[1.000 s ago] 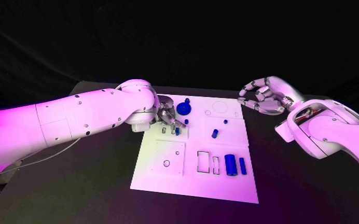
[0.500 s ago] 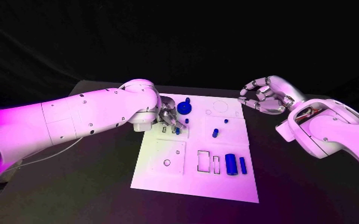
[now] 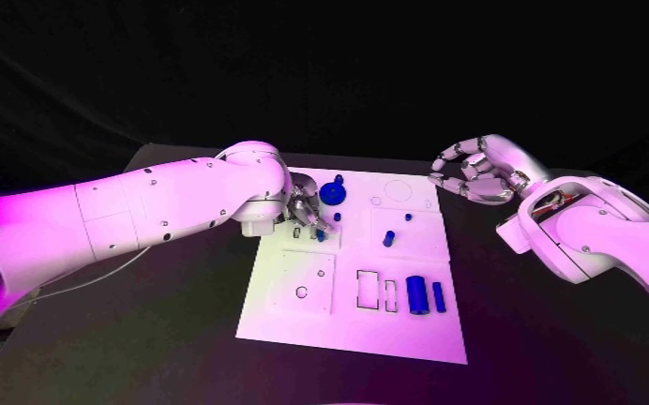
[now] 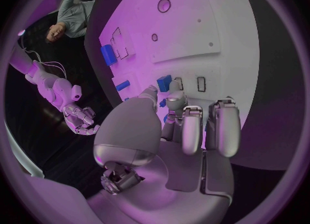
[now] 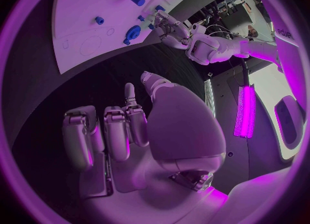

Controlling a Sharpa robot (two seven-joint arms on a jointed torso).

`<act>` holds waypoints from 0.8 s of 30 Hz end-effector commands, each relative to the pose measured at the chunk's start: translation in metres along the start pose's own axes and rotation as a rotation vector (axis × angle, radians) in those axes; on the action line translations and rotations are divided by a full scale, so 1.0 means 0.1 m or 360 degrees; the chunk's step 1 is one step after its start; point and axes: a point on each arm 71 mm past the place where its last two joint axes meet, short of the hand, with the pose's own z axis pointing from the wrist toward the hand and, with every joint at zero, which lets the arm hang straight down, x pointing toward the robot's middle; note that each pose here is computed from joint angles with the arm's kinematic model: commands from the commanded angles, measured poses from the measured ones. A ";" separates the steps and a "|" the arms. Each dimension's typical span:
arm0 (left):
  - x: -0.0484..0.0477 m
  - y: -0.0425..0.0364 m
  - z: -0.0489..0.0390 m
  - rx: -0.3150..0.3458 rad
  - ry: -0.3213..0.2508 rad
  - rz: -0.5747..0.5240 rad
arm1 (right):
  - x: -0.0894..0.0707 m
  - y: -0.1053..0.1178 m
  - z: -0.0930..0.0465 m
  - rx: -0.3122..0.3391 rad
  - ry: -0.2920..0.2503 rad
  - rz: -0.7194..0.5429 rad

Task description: Assemble the parts on the task board

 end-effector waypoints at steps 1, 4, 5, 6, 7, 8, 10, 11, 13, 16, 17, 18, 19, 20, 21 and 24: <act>0.019 -0.018 0.004 0.0011 0.0048 -0.0002 | 0.01 0.01 0.00 -0.0008 0.0010 -0.0007; 0.020 -0.017 0.009 0.0011 0.0054 -0.0006 | 0.01 0.01 0.00 -0.0009 0.0010 -0.0006; 0.020 -0.016 0.011 0.0011 0.0057 -0.0007 | 0.01 0.01 0.00 -0.0010 0.0010 -0.0006; 0.020 -0.016 0.012 0.0010 0.0058 -0.0007 | 0.01 0.01 0.00 -0.0010 0.0010 -0.0006; 0.022 -0.015 0.015 0.0010 0.0062 -0.0008 | 0.01 0.01 0.00 -0.0010 0.0011 -0.0005; 0.023 -0.015 0.017 0.0010 0.0064 -0.0009 | 0.01 0.01 0.00 -0.0011 0.0011 -0.0005; 0.028 -0.013 0.023 0.0008 0.0070 -0.0009 | 0.01 0.01 0.00 -0.0012 0.0010 -0.0005; 0.030 -0.012 0.026 0.0007 0.0072 -0.0009 | 0.01 0.01 -0.01 -0.0013 0.0010 -0.0005; 0.034 -0.009 0.030 0.0005 0.0076 -0.0009 | 0.01 0.01 -0.01 -0.0013 0.0010 -0.0005; 0.037 -0.005 0.034 0.0003 0.0080 -0.0009 | 0.01 0.01 -0.01 -0.0014 0.0010 -0.0005; 0.038 -0.005 0.035 0.0003 0.0082 -0.0009 | 0.01 0.01 -0.01 -0.0014 0.0010 -0.0005; 0.039 -0.005 0.036 0.0003 0.0082 -0.0010 | 0.01 0.01 -0.01 -0.0014 0.0009 -0.0005; 0.039 -0.005 0.036 0.0003 0.0083 -0.0012 | 0.01 0.01 -0.01 -0.0014 0.0009 -0.0005; 0.040 -0.006 0.037 0.0004 0.0083 -0.0017 | 0.01 0.01 -0.01 -0.0015 0.0009 -0.0005; 0.041 -0.007 0.038 0.0006 0.0084 -0.0025 | 0.01 0.01 -0.01 -0.0016 0.0009 -0.0004; 0.040 -0.010 0.038 0.0011 0.0082 -0.0041 | 0.01 0.01 -0.01 -0.0017 0.0008 -0.0005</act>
